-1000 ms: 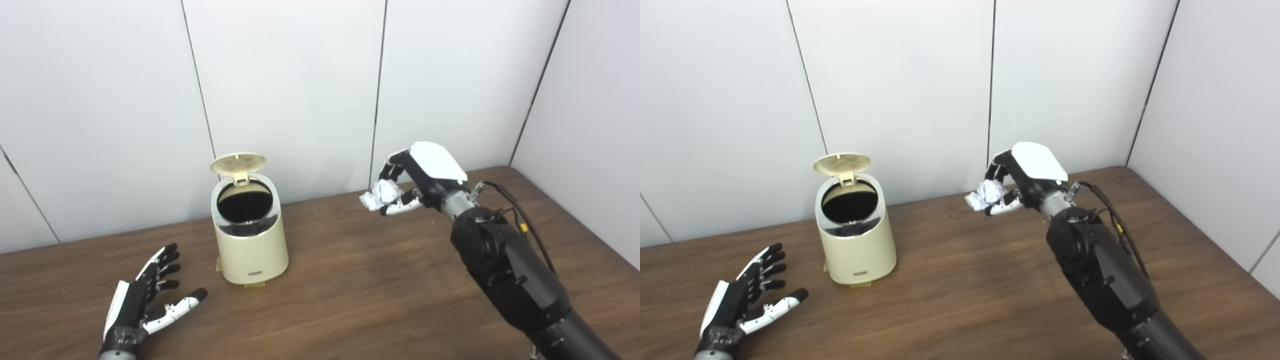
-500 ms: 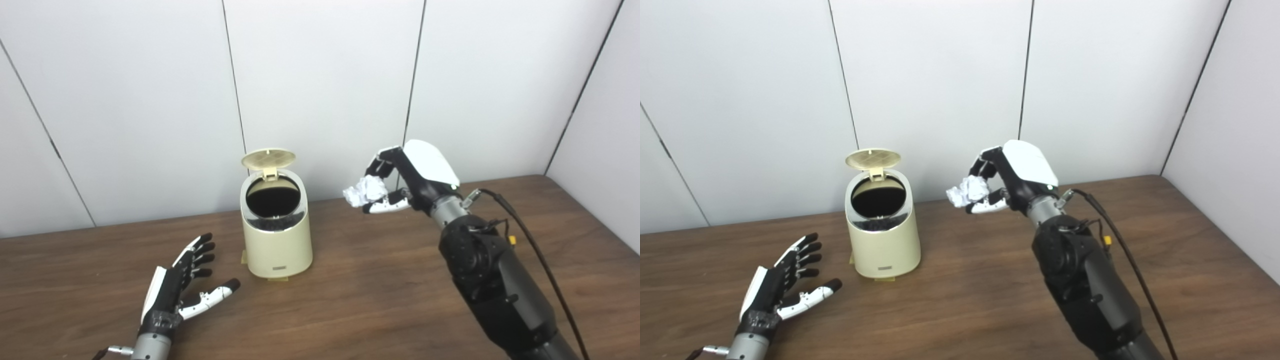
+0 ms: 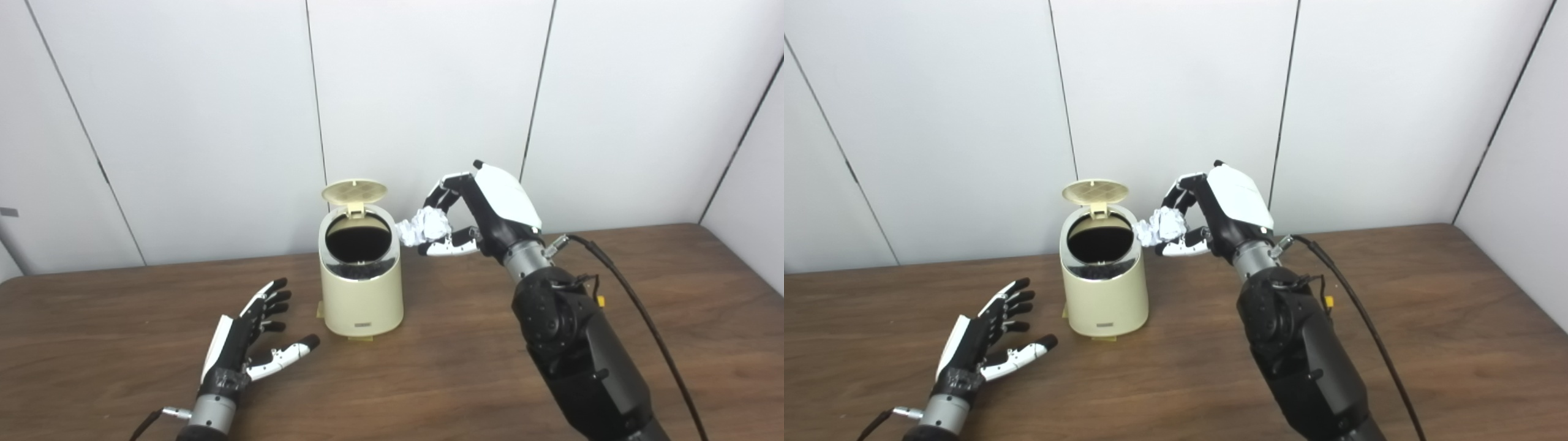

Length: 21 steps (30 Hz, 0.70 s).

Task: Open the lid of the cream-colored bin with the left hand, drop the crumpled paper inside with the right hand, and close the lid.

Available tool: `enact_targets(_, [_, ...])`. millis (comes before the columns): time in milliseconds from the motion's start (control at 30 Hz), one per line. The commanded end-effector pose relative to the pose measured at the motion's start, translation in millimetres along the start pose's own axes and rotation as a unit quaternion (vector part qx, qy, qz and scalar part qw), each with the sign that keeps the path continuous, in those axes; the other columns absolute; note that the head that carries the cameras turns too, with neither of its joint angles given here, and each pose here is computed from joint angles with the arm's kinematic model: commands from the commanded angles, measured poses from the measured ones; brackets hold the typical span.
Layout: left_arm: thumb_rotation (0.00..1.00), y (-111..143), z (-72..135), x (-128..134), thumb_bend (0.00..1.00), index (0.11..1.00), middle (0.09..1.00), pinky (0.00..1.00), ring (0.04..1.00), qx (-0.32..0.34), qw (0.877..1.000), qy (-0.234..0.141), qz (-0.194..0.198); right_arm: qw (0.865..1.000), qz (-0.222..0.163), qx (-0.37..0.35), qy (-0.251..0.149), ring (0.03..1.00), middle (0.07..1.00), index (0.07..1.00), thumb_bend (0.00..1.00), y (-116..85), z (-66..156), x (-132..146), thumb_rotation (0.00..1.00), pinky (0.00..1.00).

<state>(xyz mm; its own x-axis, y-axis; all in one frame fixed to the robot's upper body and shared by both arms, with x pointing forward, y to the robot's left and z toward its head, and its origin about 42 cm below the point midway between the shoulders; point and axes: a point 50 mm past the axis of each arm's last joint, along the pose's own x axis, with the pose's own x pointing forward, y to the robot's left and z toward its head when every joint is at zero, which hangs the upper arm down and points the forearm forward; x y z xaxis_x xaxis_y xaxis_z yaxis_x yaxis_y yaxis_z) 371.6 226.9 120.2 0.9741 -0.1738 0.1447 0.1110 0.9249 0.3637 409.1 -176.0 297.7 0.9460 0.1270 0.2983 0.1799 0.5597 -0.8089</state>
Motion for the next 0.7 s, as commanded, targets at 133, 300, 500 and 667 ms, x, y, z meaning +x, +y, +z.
enact_targets(133, [0.23, -9.1, 3.3, 0.0, 0.77, 0.936, 0.851, 0.69, 0.802, -0.012, 1.0, -0.011, 0.007, 0.998, -0.039, 0.003, -0.04, 0.502, 0.471, 0.487, 0.53, -14.3, 20.8, 18.7, 0.0, 0.5])
enact_targets(300, [0.22, -10.4, 4.0, -0.4, 0.76, 0.937, 0.854, 0.7, 0.807, -0.018, 1.0, -0.009, 0.006, 0.999, -0.034, 0.014, -0.031, 0.527, 0.481, 0.482, 0.53, -7.7, 21.5, 22.6, 0.0, 0.73])
enact_targets(500, [0.2, -11.6, 5.0, -0.7, 0.76, 0.939, 0.859, 0.7, 0.818, -0.021, 1.0, -0.008, 0.006, 0.999, -0.033, 0.029, -0.015, 0.668, 0.501, 0.469, 0.53, 1.7, 24.9, 27.8, 0.0, 0.99])
enact_targets(667, [0.21, -12.6, 5.7, -0.8, 0.76, 0.941, 0.86, 0.71, 0.828, -0.02, 1.0, -0.008, 0.006, 0.999, -0.033, 0.038, -0.007, 0.705, 0.499, 0.47, 0.53, 8.5, 26.3, 32.1, 0.0, 1.0])
